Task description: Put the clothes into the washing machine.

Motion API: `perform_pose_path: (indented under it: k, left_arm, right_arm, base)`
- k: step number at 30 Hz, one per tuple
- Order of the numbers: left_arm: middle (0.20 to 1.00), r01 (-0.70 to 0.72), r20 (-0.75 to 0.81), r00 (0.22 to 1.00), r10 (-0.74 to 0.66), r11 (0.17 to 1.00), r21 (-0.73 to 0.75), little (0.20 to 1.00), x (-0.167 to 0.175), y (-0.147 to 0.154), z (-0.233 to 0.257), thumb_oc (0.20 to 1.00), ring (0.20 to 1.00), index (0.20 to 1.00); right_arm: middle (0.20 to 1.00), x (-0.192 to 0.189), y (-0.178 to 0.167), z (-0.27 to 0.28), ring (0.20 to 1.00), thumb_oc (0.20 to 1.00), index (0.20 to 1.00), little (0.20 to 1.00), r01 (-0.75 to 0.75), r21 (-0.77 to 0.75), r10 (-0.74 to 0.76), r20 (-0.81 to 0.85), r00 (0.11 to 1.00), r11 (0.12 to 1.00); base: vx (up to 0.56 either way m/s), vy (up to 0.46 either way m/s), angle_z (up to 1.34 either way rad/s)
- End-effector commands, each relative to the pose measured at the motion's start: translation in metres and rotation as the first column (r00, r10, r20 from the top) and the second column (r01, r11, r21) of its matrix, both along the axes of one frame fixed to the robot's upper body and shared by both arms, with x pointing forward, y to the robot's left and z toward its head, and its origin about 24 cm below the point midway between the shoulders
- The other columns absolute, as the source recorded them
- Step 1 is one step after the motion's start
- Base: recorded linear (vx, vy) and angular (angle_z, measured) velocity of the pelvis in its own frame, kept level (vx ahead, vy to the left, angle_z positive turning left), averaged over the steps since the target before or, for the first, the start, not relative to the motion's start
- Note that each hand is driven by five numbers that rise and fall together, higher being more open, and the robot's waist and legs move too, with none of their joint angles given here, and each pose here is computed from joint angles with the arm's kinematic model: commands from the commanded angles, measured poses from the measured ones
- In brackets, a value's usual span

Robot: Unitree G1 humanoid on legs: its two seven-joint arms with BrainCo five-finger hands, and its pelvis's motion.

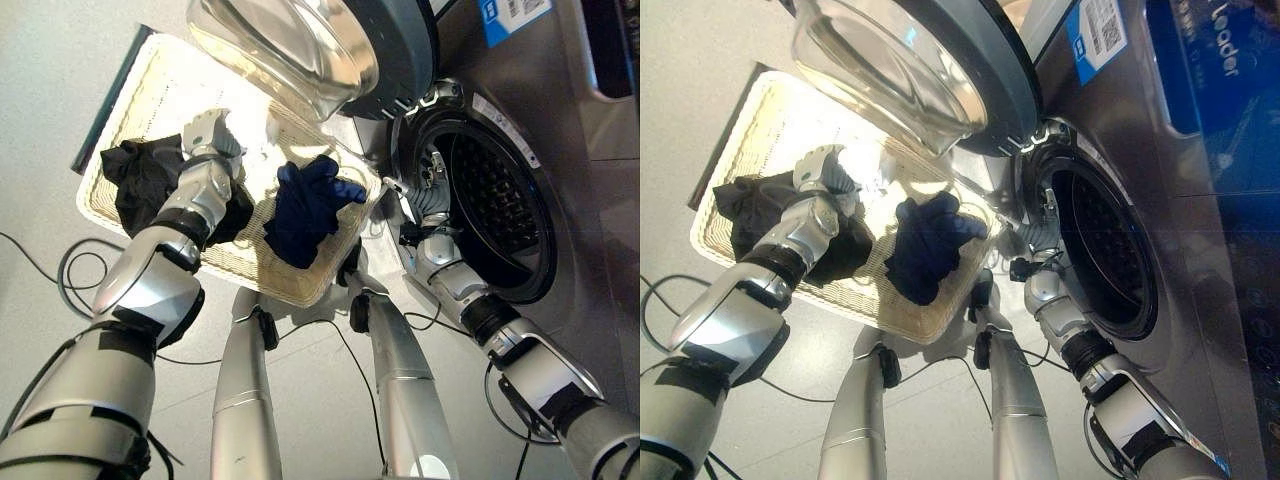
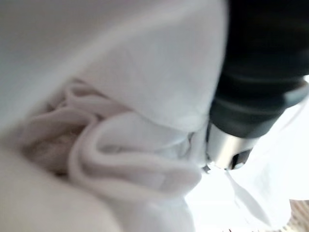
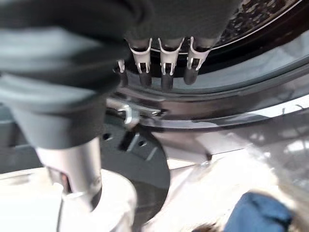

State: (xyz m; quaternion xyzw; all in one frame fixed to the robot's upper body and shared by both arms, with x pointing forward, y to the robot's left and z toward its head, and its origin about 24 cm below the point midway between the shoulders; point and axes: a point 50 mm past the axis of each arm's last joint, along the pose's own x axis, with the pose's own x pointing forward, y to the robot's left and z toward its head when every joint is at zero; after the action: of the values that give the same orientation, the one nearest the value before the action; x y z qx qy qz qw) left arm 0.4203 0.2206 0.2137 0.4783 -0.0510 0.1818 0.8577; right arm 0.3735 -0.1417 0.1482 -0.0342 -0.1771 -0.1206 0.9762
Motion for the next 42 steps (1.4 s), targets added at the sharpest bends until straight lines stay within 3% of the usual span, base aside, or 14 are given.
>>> perform_pose_path:
  k: [1,8,12,17,30,42]
  left_arm:
    - [0.200,0.053,0.057,0.998,-0.037,0.948,-0.313,0.200,-0.004,0.006,-0.016,0.200,0.200,0.200]
    - [0.200,0.195,0.144,0.979,-0.141,0.843,-0.501,0.200,-0.008,-0.010,-0.029,0.200,0.200,0.200]
    - [0.200,0.249,0.190,0.967,-0.172,0.803,-0.542,0.200,-0.010,-0.015,-0.029,0.200,0.200,0.200]
    - [0.200,0.417,0.319,0.905,-0.280,0.734,-0.536,0.200,-0.021,-0.040,-0.033,0.200,0.200,0.200]
    - [0.200,0.683,0.400,0.721,-0.567,0.678,-0.271,0.200,-0.051,-0.088,-0.030,0.200,0.200,0.200]
    - [0.200,0.772,0.298,0.609,-0.735,0.636,-0.008,0.200,-0.062,-0.118,-0.024,0.200,0.200,0.200]
  right_arm:
    - [1.000,-0.004,-0.011,0.007,1.000,1.000,1.000,1.000,0.034,0.079,-0.038,0.049,0.998,0.996]
    - [1.000,-0.007,-0.009,-0.002,1.000,1.000,1.000,1.000,0.018,0.072,-0.018,0.004,1.000,0.997]
    - [1.000,-0.007,-0.007,-0.003,1.000,1.000,1.000,1.000,-0.005,0.045,0.005,0.001,1.000,0.999]
    - [1.000,-0.009,0.002,-0.001,1.000,1.000,1.000,1.000,-0.101,-0.021,0.102,0.018,0.995,0.995]
    - [1.000,-0.007,0.023,0.015,1.000,1.000,1.000,1.000,-0.450,-0.006,0.450,0.032,0.892,0.893]
    - [1.000,-0.003,0.037,0.008,1.000,1.000,1.000,1.000,-0.578,0.099,0.584,-0.059,0.809,0.810]
  base:
    - [0.00,0.000,0.00]
    - [-0.01,0.006,0.02]
    - [-0.01,-0.013,0.05]
    - [-0.01,-0.005,0.04]
    - [0.00,-0.028,0.07]
    - [0.00,0.001,0.03]
